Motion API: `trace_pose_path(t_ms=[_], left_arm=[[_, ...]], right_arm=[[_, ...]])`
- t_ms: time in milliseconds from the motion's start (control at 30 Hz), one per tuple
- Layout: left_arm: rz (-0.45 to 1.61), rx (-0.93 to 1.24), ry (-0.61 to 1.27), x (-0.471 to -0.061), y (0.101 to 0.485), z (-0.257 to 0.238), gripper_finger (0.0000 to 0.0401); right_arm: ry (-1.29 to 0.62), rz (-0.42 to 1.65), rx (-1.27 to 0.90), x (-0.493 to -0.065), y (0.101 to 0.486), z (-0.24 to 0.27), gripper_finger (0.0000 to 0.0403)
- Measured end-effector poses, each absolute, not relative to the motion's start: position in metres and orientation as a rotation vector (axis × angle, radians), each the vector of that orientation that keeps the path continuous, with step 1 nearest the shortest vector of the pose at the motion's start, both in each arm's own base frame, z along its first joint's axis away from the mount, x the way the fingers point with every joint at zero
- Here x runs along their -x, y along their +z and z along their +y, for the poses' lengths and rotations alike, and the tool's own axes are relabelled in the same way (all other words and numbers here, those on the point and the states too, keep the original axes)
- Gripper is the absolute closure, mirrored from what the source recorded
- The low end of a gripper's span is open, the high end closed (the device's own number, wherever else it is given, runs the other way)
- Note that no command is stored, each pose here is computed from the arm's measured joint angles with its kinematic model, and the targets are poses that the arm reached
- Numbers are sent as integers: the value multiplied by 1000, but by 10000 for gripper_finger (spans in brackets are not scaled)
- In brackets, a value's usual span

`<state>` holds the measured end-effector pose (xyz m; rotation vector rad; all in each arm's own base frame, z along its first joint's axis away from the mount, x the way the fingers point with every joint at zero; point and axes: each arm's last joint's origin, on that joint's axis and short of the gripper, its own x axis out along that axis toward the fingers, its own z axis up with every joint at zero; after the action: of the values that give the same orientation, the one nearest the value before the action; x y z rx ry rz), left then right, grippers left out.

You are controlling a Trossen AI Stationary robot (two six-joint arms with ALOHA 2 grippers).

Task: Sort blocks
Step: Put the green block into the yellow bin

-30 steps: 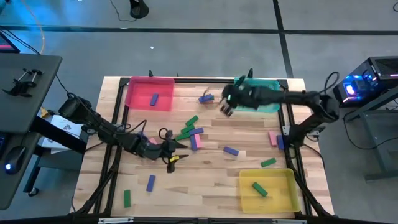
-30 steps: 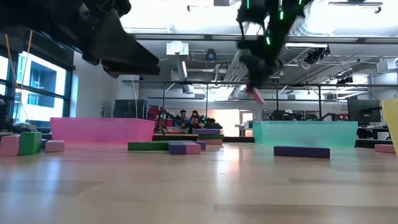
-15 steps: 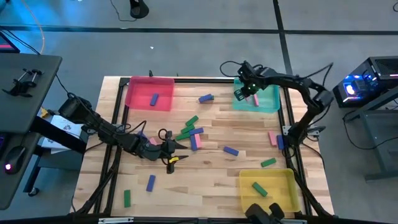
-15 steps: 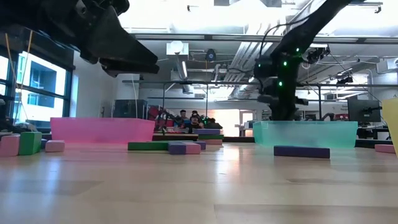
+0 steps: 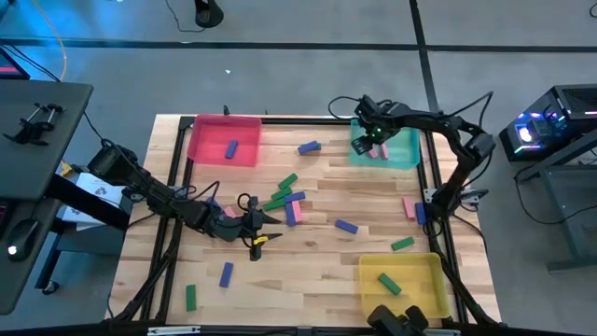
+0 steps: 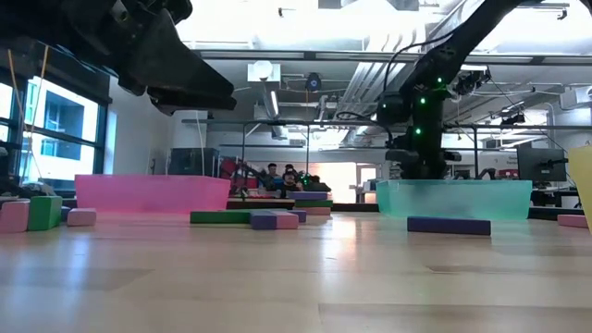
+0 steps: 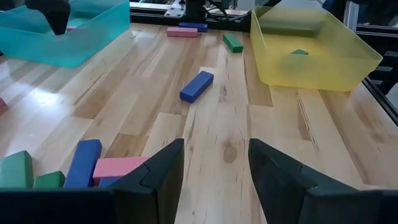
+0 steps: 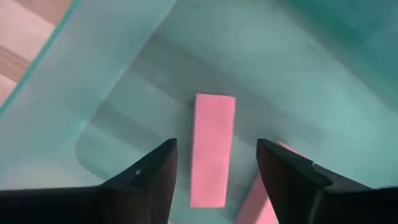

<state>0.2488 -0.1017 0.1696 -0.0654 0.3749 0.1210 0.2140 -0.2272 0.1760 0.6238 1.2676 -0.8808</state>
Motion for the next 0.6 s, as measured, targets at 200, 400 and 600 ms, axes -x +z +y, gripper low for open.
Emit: trace_pose_path(t_ms=[200,400,600], left_arm=[[375,67,121,-249,170,-102,233],[356,80,126,-249,171,-103,233],[240,-2,141,-246,182,-115,233]], right_arm=[[-937,1245,-507,-211,208,-208,189],[-910,1155,-269,-226,253,-146,188],[-822,906,-93,-247,285,-62,187]])
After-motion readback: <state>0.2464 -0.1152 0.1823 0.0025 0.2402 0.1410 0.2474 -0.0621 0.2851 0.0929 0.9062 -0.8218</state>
